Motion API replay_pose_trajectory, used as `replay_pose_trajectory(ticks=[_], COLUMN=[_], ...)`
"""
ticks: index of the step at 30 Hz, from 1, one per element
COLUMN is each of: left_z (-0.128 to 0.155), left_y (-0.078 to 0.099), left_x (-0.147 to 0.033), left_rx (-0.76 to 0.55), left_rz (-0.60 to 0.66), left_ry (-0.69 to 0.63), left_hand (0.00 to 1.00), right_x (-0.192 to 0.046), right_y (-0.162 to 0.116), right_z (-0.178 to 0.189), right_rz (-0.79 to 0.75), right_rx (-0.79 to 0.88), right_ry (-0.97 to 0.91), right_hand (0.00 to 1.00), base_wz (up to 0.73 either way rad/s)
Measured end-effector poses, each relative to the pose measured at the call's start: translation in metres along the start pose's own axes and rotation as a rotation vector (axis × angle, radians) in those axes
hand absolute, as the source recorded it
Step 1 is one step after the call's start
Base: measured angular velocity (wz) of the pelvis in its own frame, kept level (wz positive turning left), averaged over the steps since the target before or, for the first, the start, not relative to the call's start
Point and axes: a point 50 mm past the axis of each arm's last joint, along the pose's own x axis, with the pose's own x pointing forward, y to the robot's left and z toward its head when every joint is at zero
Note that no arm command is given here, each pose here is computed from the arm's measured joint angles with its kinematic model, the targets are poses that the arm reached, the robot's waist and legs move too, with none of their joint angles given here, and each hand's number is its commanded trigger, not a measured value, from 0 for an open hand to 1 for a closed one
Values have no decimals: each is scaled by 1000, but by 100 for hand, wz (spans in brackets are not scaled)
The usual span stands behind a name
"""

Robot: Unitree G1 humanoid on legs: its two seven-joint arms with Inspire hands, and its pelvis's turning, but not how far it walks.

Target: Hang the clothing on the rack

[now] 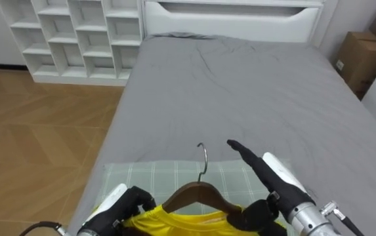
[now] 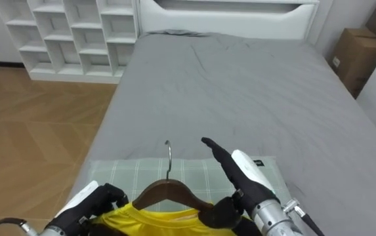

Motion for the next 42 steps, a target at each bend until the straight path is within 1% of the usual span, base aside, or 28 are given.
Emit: replay_pose_trajectory(ticks=[2,5,9,13,16,20,24,29,35,42], left_z=[1,2,5,6,10,11,10,9,9,9], left_y=[0,1,2,2,6,13,14,15,18,18], left_x=[0,1,3,4,8,8,8,7,7,7], left_rx=[-3,-2,-1,5,43,77,97,145,158,159], left_rz=[0,4,8,6,11,17,9,-1,0,-1], left_ry=[-3,-7,-19,-21,-34,-35,-32,-23,-21,-21], left_hand=[100,100,100,100,100,100,100,100,100,100], right_x=[1,7,8,8,9,10,14,13,10,6], right_y=[3,3,7,20,26,29,30,35,40,43], right_z=[-2,-6,-13,-20,-21,-20,-25,-32,-38,-45], right_rz=[2,16,60,151,213,280,348,482,573,622], right_rx=[43,44,42,41,34,31,58,65,83,99], right_ry=[6,18,51,81,89,82,108,141,174,214], right_hand=[0,0,0,0,0,0,0,0,0,0], base_wz=[7,5,16,2,0,0,3,3,0,0])
